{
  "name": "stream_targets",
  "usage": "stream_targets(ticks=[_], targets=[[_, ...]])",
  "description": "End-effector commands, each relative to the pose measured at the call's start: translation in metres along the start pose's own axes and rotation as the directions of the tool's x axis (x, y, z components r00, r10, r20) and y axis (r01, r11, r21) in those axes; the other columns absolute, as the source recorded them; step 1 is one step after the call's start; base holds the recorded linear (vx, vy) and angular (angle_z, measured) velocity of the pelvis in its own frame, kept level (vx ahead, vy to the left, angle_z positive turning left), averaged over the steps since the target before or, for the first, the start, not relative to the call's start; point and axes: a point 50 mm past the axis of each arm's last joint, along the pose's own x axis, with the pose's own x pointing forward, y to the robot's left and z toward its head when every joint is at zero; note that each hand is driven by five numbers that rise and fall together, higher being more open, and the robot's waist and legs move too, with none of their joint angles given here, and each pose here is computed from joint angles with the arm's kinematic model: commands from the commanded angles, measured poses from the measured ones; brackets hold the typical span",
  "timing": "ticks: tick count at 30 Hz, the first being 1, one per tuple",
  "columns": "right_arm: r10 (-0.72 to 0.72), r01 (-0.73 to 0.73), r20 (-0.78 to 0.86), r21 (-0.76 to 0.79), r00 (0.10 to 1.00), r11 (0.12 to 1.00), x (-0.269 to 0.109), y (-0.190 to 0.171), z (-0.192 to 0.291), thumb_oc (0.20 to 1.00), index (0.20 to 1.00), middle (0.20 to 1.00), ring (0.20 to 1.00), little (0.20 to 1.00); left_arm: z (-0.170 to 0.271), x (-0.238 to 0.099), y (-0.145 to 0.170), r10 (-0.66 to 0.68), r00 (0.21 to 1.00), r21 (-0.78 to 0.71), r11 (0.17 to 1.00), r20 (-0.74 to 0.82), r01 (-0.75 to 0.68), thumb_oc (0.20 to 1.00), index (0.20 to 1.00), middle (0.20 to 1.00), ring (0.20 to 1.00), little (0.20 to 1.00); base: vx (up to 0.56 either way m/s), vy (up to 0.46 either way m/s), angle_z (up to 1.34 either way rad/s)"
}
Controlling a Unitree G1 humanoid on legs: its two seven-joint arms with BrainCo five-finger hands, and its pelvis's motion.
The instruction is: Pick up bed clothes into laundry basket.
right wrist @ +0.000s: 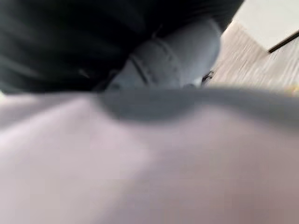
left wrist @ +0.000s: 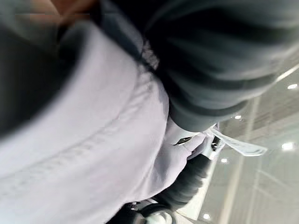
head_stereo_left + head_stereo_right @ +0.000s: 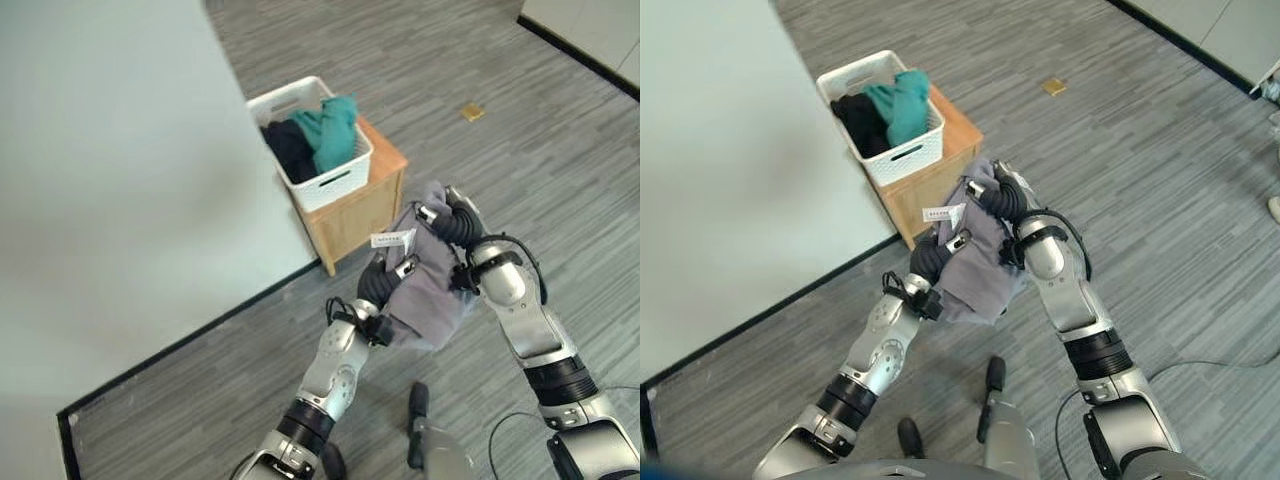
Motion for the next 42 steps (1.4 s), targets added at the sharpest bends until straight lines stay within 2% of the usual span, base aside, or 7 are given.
stream_targets(ticks=[1, 9, 16, 18, 22, 33, 42], targets=[[-0.15, 0.156, 0.084, -0.065, 0.985, 0.986, 0.01, -0.034, 0.019, 0.2, 0.2, 0.2, 0.2, 0.2, 0.019, 0.016, -0.056, -0.112, 0.972, -0.094, 0.987, 0.207, 0.133, 0.2, 0.2, 0.2, 0.2, 0.2, 0.45, -0.287, -0.24], [-0.188, 0.194, 0.062, -0.123, 0.98, 0.973, 0.015, -0.047, 0.012, 0.2, 0.2, 0.2, 0.2, 0.2, 0.031, 0.026, -0.062, -0.092, 0.962, -0.082, 0.99, 0.256, 0.116, 0.2, 0.2, 0.2, 0.2, 0.2, 0.19, -0.155, -0.16], [-0.181, 0.181, 0.008, -0.075, 0.983, 0.981, 0.016, -0.028, 0.002, 0.2, 0.2, 0.2, 0.2, 0.2, 0.015, 0.021, -0.064, -0.037, 0.976, -0.174, 0.982, 0.217, 0.076, 0.2, 0.2, 0.2, 0.2, 0.2, 0.36, 0.036, -0.24], [-0.172, 0.17, -0.03, -0.069, 0.985, 0.983, 0.013, -0.018, -0.007, 0.2, 0.2, 0.2, 0.2, 0.2, 0.008, 0.017, -0.059, 0.004, 0.982, -0.182, 0.983, 0.187, 0.031, 0.2, 0.2, 0.2, 0.2, 0.2, 0.43, 0.015, 0.07], [-0.198, 0.194, -0.051, -0.064, 0.979, 0.979, 0.006, -0.015, -0.013, 0.2, 0.2, 0.2, 0.2, 0.2, 0.004, 0.014, -0.062, -0.028, 0.987, -0.137, 0.989, 0.16, 0.051, 0.2, 0.2, 0.2, 0.2, 0.2, 0.33, 0.02, 0.33], [-0.39, 0.382, -0.098, -0.085, 0.916, 0.92, -0.016, -0.06, -0.026, 0.2, 0.2, 0.2, 0.2, 0.2, 0.003, 0.031, -0.076, -0.129, 0.986, -0.019, 0.991, 0.108, 0.132, 0.2, 0.2, 0.2, 0.2, 0.2, 0.13, -0.073, 0.85], [-0.423, 0.414, -0.122, -0.092, 0.898, 0.905, -0.013, -0.06, -0.03, 0.2, 0.2, 0.2, 0.2, 0.2, -0.008, 0.03, -0.072, -0.091, 0.995, -0.058, 0.994, 0.05, 0.094, 0.2, 0.2, 0.2, 0.2, 0.2, 0.18, -0.119, 0.49]])
